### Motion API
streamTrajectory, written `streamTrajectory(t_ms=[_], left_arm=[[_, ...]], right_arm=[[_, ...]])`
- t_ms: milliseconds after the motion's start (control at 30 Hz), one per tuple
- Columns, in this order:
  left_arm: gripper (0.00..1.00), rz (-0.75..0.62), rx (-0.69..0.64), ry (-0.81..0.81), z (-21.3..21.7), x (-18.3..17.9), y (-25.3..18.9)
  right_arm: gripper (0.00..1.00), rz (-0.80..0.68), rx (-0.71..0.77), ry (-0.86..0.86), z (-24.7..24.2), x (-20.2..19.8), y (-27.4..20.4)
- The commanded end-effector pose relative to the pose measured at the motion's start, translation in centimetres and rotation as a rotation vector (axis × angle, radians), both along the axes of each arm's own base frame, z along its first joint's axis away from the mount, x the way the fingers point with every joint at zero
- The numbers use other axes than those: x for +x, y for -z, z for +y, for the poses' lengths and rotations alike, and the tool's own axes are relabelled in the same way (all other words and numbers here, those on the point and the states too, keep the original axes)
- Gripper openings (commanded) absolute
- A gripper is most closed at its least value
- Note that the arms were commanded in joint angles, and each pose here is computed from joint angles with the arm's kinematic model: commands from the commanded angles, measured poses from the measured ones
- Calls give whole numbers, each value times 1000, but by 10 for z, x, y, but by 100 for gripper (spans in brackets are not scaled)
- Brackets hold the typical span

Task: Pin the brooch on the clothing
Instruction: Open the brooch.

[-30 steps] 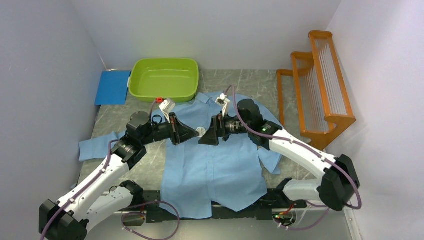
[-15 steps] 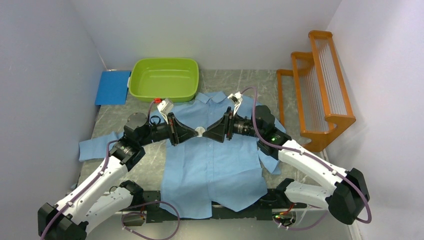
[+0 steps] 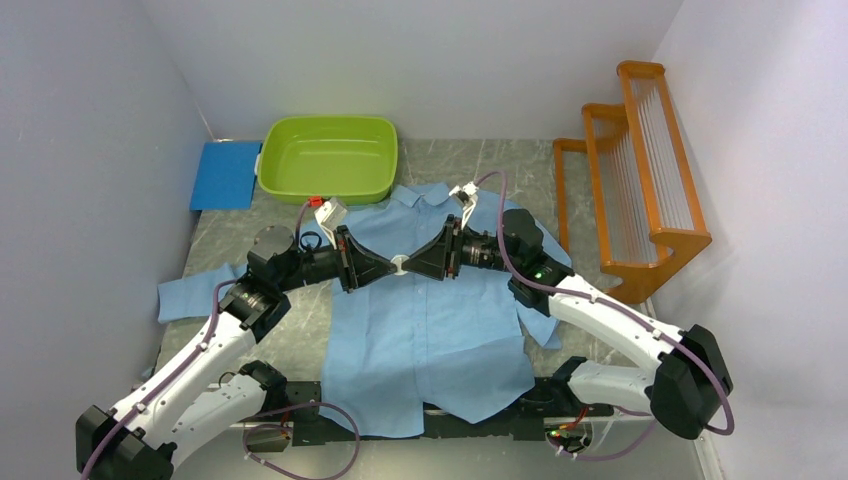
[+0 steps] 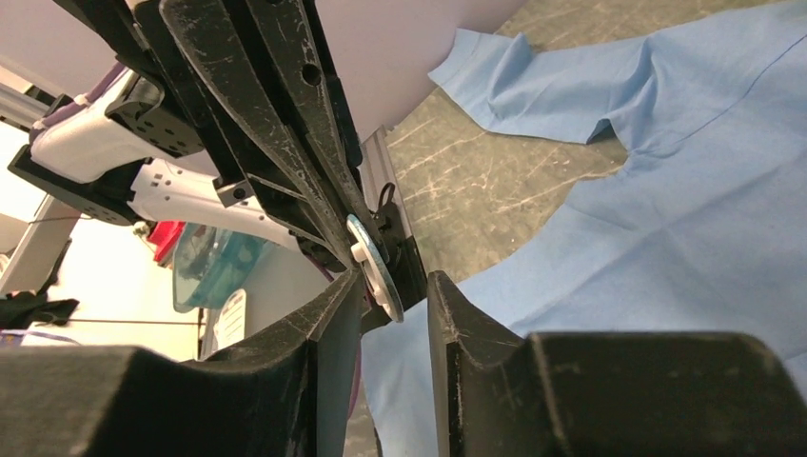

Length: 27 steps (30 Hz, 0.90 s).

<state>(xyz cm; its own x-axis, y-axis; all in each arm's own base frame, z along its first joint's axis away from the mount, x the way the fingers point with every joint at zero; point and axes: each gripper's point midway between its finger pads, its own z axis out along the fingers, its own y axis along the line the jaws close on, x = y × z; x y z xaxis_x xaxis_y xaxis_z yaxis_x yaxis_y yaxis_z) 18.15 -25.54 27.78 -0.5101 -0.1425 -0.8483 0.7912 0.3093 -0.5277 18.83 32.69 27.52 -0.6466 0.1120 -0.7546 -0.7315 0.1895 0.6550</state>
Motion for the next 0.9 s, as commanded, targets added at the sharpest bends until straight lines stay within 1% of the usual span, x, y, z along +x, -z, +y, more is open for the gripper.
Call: streamTrajectory(t_ms=[0, 167, 267, 333, 367, 500, 700, 767, 867], left_arm=[[2, -42, -28, 20, -1, -4, -11], [3, -47, -31, 15, -1, -4, -12], [3, -46, -32, 19, -1, -5, -13], [3, -46, -29, 19, -1, -4, -14], [3, -51, -27, 21, -1, -4, -15], [2, -59, -13, 26, -2, -3, -17], [3, -64, -11, 34, -5, -1, -20], [3, -63, -5, 36, -5, -1, -19], [3, -62, 5, 21, -5, 2, -16]], right_arm=[[34, -48, 35, -31, 3, -1, -12], [21, -41, 14, -26, 3, 1, -6], [7, -32, -12, -11, 3, 5, -3], [1, -9, -56, 15, 3, 11, 3], [0, -2, -86, 29, 3, 15, 7], [0, 41, -186, 80, 0, 26, 20], [0, 43, -242, 110, -4, 30, 24], [4, 39, -249, 103, -3, 29, 25], [17, 39, -246, 98, -5, 26, 29]])
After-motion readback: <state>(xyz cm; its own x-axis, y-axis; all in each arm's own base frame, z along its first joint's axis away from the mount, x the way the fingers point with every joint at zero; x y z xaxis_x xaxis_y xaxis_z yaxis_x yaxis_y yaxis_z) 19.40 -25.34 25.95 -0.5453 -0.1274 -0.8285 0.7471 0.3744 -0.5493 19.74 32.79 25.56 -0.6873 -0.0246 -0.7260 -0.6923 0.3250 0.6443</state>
